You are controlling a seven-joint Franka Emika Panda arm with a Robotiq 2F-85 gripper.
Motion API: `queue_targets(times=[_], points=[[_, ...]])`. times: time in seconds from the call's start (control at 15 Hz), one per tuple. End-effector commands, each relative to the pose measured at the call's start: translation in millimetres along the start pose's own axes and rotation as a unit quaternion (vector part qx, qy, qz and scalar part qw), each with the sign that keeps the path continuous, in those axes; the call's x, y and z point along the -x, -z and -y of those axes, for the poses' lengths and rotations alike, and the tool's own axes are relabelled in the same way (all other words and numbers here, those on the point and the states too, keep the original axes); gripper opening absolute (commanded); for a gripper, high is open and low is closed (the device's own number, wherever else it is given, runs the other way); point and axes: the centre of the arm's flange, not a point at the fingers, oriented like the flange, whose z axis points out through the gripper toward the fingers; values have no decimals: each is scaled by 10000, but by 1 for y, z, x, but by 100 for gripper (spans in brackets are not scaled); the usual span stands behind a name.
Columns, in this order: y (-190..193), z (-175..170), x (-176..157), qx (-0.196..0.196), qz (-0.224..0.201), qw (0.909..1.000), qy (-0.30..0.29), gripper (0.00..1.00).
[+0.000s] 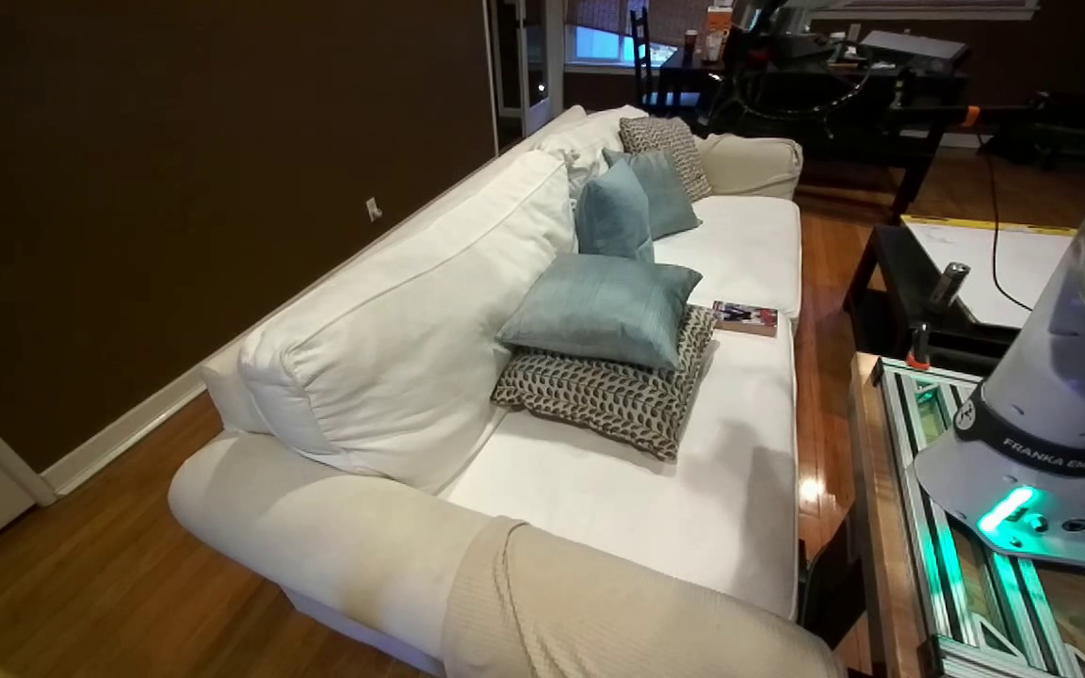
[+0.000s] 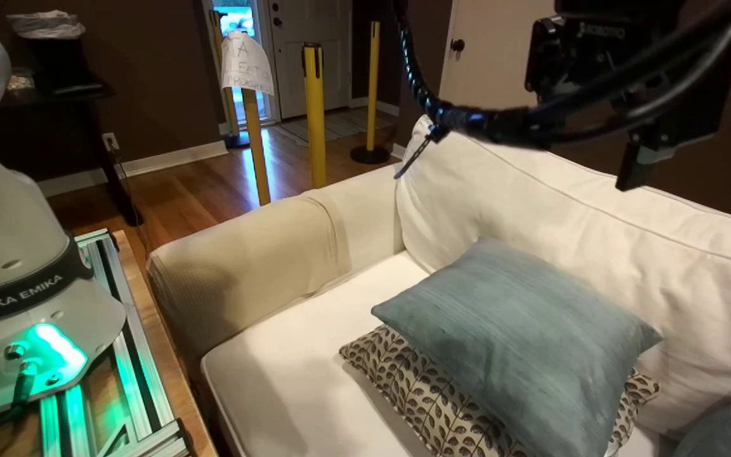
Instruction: Move the remote to the left
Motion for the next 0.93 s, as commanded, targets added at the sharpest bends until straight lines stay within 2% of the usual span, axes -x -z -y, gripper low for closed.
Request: queue_targets(times=[0.0,0.13,0.47,0.67,0.87], points=[[-3,-12,0,26,17,9998,-177,100],[-7,-29,1,64,40,9992,-381,100],[-7,-30,-2,69,30,9990,-435,100],[-26,-36,-26,-71,96,9969,-775,100],[-63,-38,-57,-84,205,9918,-1259,100]])
